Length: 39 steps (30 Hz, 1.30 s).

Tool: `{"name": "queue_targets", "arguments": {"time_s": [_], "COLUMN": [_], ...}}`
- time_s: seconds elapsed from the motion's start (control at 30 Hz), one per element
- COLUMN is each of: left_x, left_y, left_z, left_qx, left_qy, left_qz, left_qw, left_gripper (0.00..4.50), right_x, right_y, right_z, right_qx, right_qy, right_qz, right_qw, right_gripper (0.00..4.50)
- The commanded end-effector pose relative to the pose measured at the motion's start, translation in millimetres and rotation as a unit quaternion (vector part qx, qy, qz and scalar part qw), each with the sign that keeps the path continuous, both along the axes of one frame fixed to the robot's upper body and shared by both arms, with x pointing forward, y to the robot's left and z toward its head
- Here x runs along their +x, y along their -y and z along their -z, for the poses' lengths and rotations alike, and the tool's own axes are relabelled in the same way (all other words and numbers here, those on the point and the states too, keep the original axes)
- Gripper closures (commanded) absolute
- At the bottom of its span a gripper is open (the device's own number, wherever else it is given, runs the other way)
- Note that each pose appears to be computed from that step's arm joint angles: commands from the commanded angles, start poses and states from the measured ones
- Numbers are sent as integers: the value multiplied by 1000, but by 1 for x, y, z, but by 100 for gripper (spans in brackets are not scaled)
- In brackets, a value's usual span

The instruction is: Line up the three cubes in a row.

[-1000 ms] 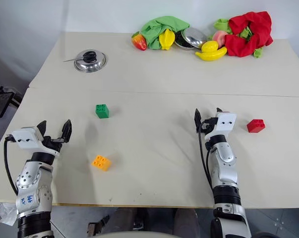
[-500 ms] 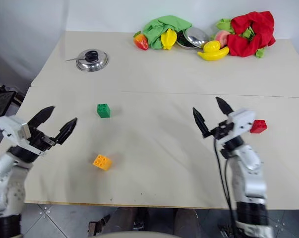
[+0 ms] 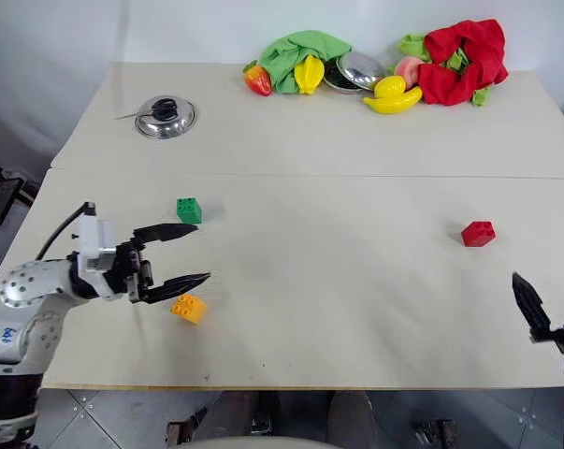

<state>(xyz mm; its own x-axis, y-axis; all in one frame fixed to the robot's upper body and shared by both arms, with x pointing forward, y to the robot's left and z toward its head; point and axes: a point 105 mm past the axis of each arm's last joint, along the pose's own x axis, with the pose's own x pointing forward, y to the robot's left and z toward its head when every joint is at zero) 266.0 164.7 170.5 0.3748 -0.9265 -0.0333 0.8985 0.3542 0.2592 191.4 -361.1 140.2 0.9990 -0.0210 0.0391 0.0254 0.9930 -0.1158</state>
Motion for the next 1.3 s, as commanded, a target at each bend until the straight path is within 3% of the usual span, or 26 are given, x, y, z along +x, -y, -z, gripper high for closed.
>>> {"name": "queue_targets", "arguments": {"time_s": [0.03,0.2,0.37,0.6,0.7,0.93,1.07,1.17,1.3], "left_x": [0,-1,-3,0,-1,1,3,4,5], "left_y": [10,17,23,26,23,20,20,18,18], "left_z": [0,1,3,-5,-4,-6,-7,-7,-6], "left_qx": [4,5,21,9,12,9,8,8,11], "left_qy": [8,7,6,20,22,33,35,34,30], "left_qz": [11,22,47,34,24,6,3,3,7], "left_qw": [1000,1000,999,999,999,999,999,999,999], "left_gripper": [9,9,9,9,0,0,0,0,0], "right_x": [15,57,99,123,127,134,137,121,111], "right_y": [-6,-16,-18,-11,-6,-10,-38,-85,-111], "right_z": [-16,-34,-28,-12,-6,-8,-23,-36,-33], "right_qx": [-2,22,33,47,53,45,-1,-115,-179], "right_qy": [18,-8,-94,-152,-159,-153,-148,-127,-150], "right_qz": [2,6,12,18,34,14,-108,-324,-481], "right_qw": [1000,1000,995,987,985,987,983,930,845], "right_gripper": [0,0,0,0,57,301,303,303,303]}}
